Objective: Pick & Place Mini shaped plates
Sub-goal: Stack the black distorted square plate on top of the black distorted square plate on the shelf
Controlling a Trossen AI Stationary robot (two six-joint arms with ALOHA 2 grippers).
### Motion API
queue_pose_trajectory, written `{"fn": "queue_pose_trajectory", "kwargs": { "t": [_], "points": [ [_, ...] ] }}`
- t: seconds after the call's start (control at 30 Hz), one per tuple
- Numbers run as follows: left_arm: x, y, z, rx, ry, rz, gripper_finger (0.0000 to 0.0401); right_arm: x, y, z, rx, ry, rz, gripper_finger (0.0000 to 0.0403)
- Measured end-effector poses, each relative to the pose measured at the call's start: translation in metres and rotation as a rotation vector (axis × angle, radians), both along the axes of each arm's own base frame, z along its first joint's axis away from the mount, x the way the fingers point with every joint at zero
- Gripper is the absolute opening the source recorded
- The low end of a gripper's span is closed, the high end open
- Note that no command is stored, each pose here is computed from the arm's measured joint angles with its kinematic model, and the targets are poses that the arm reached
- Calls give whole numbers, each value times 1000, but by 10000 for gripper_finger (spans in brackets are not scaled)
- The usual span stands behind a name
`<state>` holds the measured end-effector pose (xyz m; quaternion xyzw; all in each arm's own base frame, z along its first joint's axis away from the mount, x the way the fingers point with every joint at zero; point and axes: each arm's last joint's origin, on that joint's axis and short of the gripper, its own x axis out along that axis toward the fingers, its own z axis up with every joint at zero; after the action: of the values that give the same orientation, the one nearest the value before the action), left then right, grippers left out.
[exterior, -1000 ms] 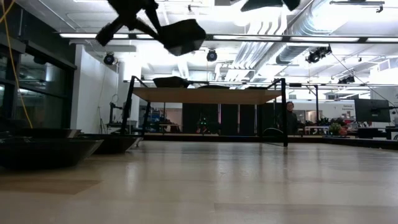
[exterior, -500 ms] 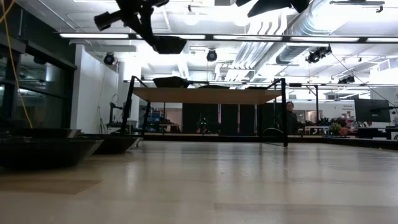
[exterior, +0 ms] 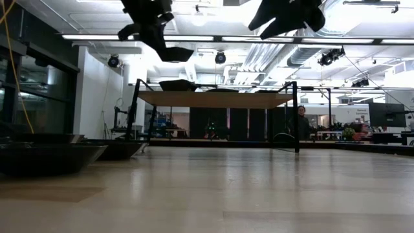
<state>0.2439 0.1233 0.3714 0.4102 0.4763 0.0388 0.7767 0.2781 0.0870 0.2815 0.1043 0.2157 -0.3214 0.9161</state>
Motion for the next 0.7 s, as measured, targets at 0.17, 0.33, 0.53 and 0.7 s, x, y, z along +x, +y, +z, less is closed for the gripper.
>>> {"fn": "queue_pose_trajectory", "kwargs": {
  "t": [0.17, 0.33, 0.53, 0.7],
  "points": [
    [12, 6, -12, -97, -33, 98, 0, -1, 0, -11, 8, -5, 3, 201],
    [19, 10, -19, -154, -60, 171, 0, -3, -1, -17, 23, 2, -10, 201],
    [21, 10, -18, -190, -111, 196, 0, -3, -1, -17, 25, -2, -10, 200],
    [26, 11, -23, -218, -98, 174, 0, -3, -1, -17, 23, -4, -11, 201]
  ]
}}
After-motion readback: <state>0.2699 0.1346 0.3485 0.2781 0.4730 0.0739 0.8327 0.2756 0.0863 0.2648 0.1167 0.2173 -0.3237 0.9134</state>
